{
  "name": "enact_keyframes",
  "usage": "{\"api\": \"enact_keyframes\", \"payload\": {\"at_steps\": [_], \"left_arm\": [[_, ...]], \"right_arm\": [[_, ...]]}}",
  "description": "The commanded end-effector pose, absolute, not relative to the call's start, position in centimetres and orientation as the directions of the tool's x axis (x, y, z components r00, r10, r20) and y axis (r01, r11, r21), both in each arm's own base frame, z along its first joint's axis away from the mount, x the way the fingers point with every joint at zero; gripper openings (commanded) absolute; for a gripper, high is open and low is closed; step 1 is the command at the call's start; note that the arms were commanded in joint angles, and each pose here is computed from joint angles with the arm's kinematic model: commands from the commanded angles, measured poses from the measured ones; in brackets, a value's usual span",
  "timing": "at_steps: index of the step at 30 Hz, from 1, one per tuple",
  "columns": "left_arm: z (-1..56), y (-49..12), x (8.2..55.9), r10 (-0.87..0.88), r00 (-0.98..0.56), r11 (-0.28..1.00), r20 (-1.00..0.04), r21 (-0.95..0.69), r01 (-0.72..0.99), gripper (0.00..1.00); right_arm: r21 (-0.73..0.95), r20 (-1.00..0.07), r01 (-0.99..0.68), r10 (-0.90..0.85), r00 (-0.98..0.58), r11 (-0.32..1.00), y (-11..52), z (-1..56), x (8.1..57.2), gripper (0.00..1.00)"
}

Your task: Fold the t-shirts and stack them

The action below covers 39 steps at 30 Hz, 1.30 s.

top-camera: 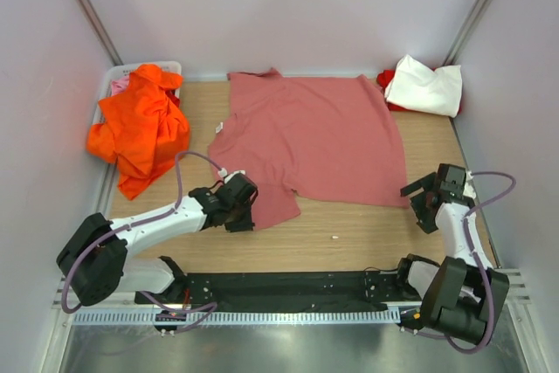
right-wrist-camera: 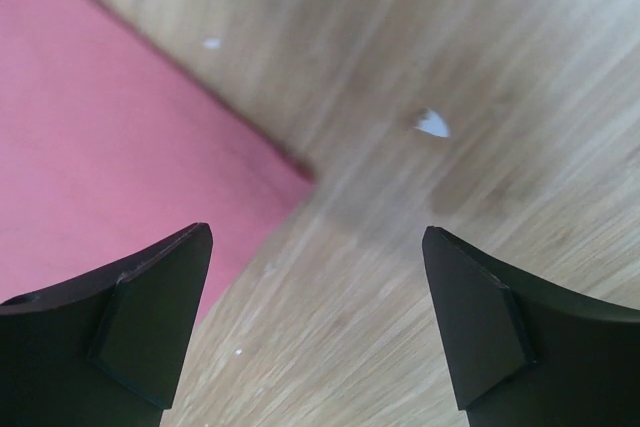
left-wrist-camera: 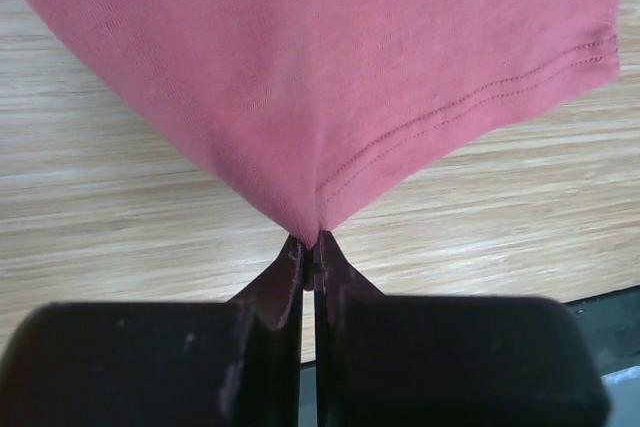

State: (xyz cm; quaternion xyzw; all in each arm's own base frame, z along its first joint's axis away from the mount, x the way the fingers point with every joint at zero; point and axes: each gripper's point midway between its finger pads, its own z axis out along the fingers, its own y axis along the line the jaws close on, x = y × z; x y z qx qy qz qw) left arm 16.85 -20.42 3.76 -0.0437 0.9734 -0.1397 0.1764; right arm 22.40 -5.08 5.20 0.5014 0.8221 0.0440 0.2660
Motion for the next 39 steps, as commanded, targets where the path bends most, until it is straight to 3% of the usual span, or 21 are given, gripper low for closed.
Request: {"api": "enact_keyframes", "payload": {"at_steps": [1, 5, 10, 17, 19, 22, 25, 26, 29, 36, 39], "left_arm": [[4.8, -20.5, 17.8, -0.098, -0.923, 0.959, -0.372, -0.283, 0.013, 0.0], [4.7, -20.6, 17.9, -0.095, -0.925, 0.953, -0.367, -0.303, 0.023, 0.0], [4.7, -20.4, 18.0, -0.095, -0.927, 0.95, -0.364, -0.311, 0.025, 0.0], [5.1, -20.2, 18.3, -0.102, -0.925, 0.948, -0.365, -0.317, 0.021, 0.0], [5.4, -20.3, 18.4, -0.104, -0.924, 0.948, -0.367, -0.319, 0.02, 0.0], [5.6, -20.3, 18.5, -0.105, -0.924, 0.947, -0.368, -0.32, 0.02, 0.0], [5.8, -20.2, 18.5, -0.105, -0.922, 0.948, -0.373, -0.316, 0.02, 0.0], [5.8, -20.2, 18.6, -0.105, -0.921, 0.949, -0.375, -0.314, 0.019, 0.0], [5.6, -20.2, 18.5, -0.107, -0.922, 0.95, -0.371, -0.312, 0.015, 0.0], [5.4, -20.5, 18.7, -0.102, -0.924, 0.948, -0.369, -0.318, 0.023, 0.0], [5.4, -20.4, 18.7, -0.1, -0.923, 0.949, -0.371, -0.315, 0.023, 0.0]], "right_arm": [[0.416, -0.306, 0.813, 0.904, -0.297, 0.408, -4.7, 2.9, 23.3, 0.92], [0.401, -0.226, 0.826, 0.917, -0.329, 0.395, -3.9, 0.5, 23.7, 0.87], [0.404, -0.242, 0.826, 0.917, -0.317, 0.393, -4.4, -0.4, 24.2, 0.82], [0.416, -0.268, 0.802, 0.901, -0.341, 0.428, -4.4, 0.6, 24.5, 0.54], [0.416, -0.285, 0.795, 0.893, -0.347, 0.442, -4.6, 1.3, 24.4, 0.51], [0.395, -0.308, 0.794, 0.881, -0.359, 0.462, -4.8, 2.3, 23.9, 0.55], [0.326, -0.348, 0.819, 0.866, -0.36, 0.472, -5.8, 3.1, 22.6, 0.68], [0.299, -0.406, 0.829, 0.849, -0.337, 0.472, -6.9, 4.0, 22.3, 0.75], [0.328, -0.432, 0.826, 0.85, -0.301, 0.459, -6.9, 5.0, 22.0, 0.81], [0.43, -0.216, 0.8, 0.908, -0.36, 0.419, -2.4, 1.6, 21.8, 0.8], [0.462, -0.191, 0.788, 0.913, -0.361, 0.408, -2.0, 1.4, 22.6, 0.79]]}}
